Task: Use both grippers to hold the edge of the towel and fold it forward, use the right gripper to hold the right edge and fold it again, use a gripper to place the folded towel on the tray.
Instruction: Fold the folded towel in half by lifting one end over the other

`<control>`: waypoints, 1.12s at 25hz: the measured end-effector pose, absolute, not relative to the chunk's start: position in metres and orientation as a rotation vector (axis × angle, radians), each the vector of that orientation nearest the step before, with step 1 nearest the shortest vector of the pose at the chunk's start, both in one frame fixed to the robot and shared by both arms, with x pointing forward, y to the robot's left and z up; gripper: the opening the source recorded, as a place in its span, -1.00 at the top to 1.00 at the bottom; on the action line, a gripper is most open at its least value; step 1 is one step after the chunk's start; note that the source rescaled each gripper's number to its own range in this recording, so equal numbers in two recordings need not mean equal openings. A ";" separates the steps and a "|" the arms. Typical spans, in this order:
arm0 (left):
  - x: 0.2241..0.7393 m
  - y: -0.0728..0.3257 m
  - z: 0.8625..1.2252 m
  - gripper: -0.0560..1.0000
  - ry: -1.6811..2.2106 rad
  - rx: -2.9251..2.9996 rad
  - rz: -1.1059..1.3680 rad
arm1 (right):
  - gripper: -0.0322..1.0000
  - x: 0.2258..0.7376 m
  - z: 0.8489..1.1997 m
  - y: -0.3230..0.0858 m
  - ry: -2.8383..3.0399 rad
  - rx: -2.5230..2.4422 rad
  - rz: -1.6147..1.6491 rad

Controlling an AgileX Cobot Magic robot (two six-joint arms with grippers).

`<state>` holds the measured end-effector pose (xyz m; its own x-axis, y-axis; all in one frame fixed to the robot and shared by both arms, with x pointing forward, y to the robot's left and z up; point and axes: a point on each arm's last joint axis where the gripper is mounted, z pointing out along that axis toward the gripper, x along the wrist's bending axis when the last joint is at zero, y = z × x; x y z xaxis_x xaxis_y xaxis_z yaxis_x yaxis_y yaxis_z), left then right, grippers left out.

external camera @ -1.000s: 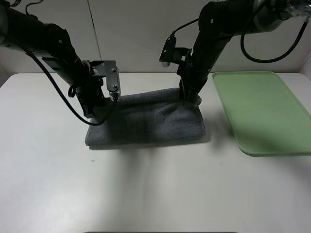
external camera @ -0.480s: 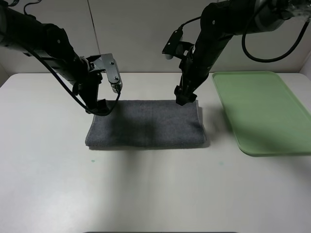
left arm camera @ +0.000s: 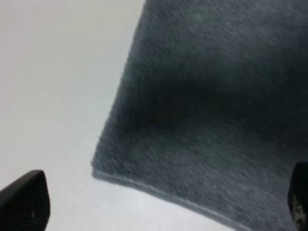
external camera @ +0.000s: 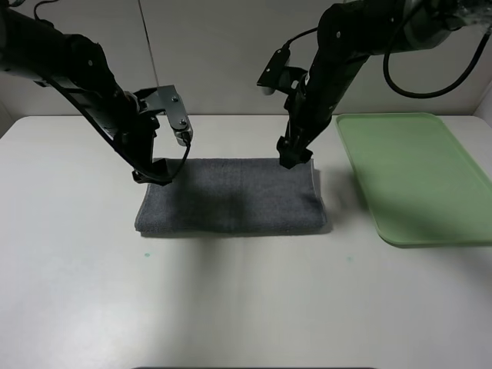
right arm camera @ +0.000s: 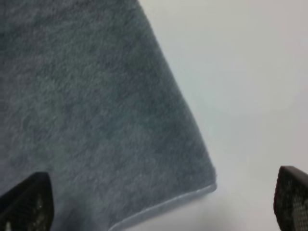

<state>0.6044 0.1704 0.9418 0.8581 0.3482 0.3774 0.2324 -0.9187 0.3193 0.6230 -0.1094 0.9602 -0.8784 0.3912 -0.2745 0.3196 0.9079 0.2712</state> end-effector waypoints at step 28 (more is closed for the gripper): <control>0.452 0.222 1.112 -1.00 1.032 2.379 0.609 | -1.00 0.565 1.024 -0.130 2.766 1.469 0.171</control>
